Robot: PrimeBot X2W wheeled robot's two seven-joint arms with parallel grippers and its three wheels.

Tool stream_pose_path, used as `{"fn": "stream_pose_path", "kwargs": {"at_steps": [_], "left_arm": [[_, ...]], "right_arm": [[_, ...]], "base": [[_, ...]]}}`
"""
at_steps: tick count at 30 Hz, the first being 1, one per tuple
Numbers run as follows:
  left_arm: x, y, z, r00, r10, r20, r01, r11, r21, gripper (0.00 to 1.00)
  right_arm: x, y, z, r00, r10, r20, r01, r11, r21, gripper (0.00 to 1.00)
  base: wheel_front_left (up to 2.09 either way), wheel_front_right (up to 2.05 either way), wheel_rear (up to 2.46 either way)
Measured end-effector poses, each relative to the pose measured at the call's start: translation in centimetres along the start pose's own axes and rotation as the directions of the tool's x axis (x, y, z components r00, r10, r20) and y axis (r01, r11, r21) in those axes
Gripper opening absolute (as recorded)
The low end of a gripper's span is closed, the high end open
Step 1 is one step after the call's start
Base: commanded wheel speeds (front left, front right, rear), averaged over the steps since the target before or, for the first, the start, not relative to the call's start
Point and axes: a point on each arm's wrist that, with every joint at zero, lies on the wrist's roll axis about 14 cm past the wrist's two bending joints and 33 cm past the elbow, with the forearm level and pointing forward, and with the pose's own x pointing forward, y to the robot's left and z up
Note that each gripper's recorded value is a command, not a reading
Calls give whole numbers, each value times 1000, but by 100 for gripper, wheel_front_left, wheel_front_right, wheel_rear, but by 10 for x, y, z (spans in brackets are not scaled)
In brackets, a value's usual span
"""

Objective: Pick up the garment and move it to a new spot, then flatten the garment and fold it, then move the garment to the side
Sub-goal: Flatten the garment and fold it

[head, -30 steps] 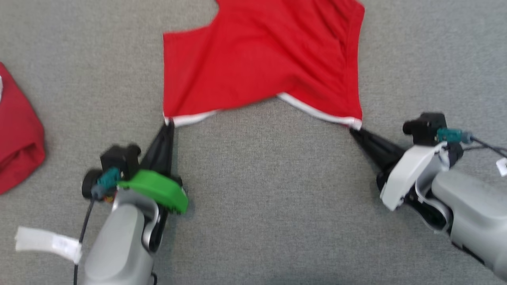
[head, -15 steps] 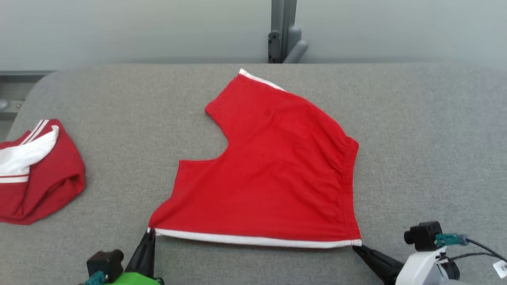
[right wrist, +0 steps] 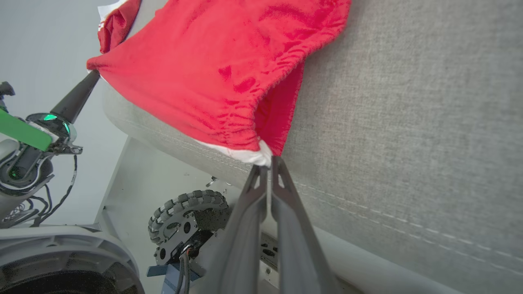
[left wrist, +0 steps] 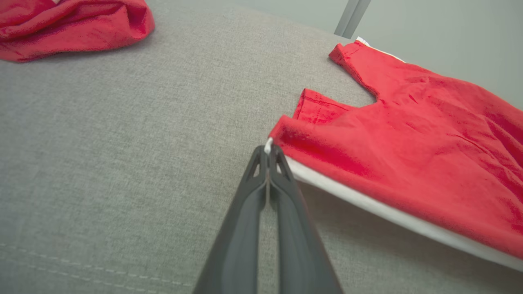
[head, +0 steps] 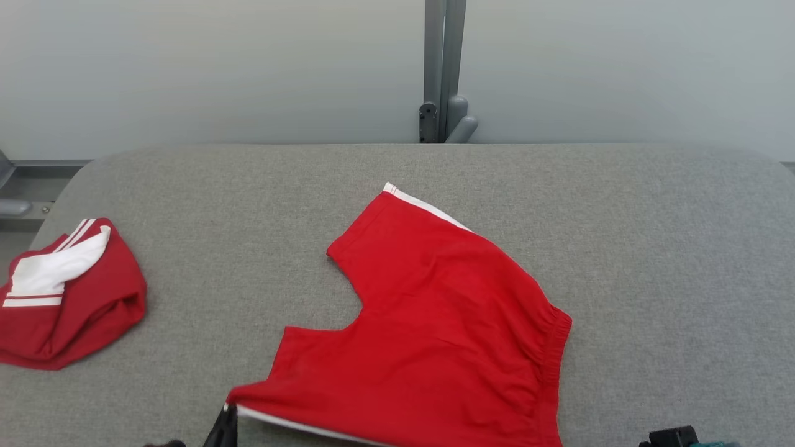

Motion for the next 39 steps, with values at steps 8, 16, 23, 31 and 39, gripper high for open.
{"fn": "stream_pose_path", "kwargs": {"at_steps": [8,16,23,31,39], "left_arm": [[65,-41,82,971,-171,165,149,979,137,0],[151,-94,122,936,-313,158,262,923,281,0],[215,-124,110,934,-351,68,309,889,337,0],[260,-142,67,929,-366,-51,357,856,374,0],[290,-159,50,920,-383,-85,383,830,405,0]], "right_arm": [[19,11,69,975,3,222,-64,962,266,0],[39,0,137,923,-18,385,-137,918,372,0],[57,-22,163,899,-59,434,-147,892,428,0],[68,-57,155,895,-150,420,-79,873,481,0],[70,-78,154,877,-212,432,-41,862,505,0]], "base": [[0,0,0],[0,0,0],[0,0,0],[0,0,0],[0,0,0]]}}
